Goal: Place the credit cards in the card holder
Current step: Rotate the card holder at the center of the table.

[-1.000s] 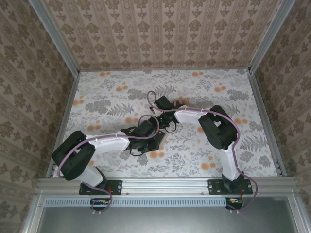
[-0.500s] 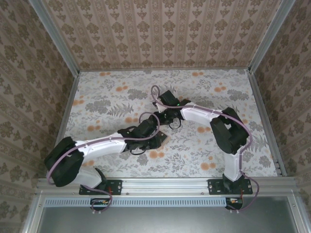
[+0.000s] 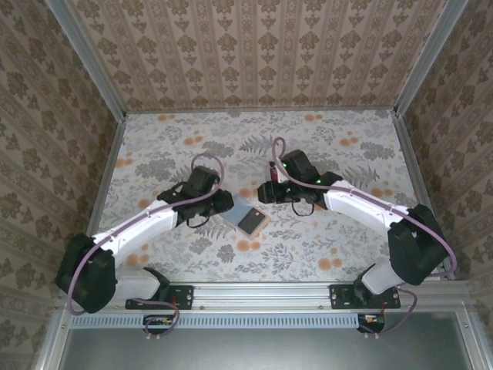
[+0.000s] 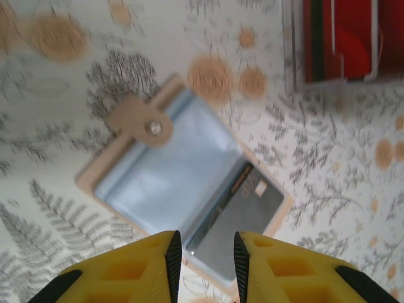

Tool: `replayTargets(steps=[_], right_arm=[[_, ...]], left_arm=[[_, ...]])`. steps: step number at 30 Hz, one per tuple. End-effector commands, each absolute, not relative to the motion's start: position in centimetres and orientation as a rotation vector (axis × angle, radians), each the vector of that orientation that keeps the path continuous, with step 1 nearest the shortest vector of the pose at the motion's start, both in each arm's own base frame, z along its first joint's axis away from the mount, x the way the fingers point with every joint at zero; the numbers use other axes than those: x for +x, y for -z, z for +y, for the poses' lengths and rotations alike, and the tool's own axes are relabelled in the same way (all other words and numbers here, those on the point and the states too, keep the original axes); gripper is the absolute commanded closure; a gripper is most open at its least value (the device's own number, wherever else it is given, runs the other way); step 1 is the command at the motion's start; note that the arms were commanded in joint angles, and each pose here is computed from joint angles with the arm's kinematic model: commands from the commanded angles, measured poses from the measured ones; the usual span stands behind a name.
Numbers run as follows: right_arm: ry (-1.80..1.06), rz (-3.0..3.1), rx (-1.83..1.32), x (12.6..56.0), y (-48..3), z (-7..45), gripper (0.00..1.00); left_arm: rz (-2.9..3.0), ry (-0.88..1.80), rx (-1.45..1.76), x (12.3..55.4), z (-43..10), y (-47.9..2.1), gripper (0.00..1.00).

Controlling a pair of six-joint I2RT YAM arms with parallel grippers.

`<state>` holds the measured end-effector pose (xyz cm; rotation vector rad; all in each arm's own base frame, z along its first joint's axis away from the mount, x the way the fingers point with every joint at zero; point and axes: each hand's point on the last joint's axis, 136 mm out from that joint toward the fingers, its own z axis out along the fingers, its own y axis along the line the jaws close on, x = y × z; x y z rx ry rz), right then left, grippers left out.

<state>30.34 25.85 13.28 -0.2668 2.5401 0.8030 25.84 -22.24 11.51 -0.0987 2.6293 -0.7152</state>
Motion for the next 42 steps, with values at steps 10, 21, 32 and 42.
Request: replayTargets(steps=[10,21,32,42], right_arm=[[-0.652,2.528,0.019,27.3,-11.3,17.5,0.44],[-0.648,2.511,0.112,27.1,-11.4,14.6,0.42],[-0.648,2.537,0.128,29.0,-10.3,14.8,0.42],[-0.641,2.497,0.186,34.8,-12.4,13.1,0.41]], left_arm=[[2.69,0.863,0.201,32.3,-30.2,-11.0,0.7],[2.887,0.728,0.258,33.0,-29.6,-3.3,0.74],[2.914,0.662,0.126,30.2,-23.9,-2.6,0.76],[2.821,0.744,0.087,29.3,-23.7,-6.7,0.75]])
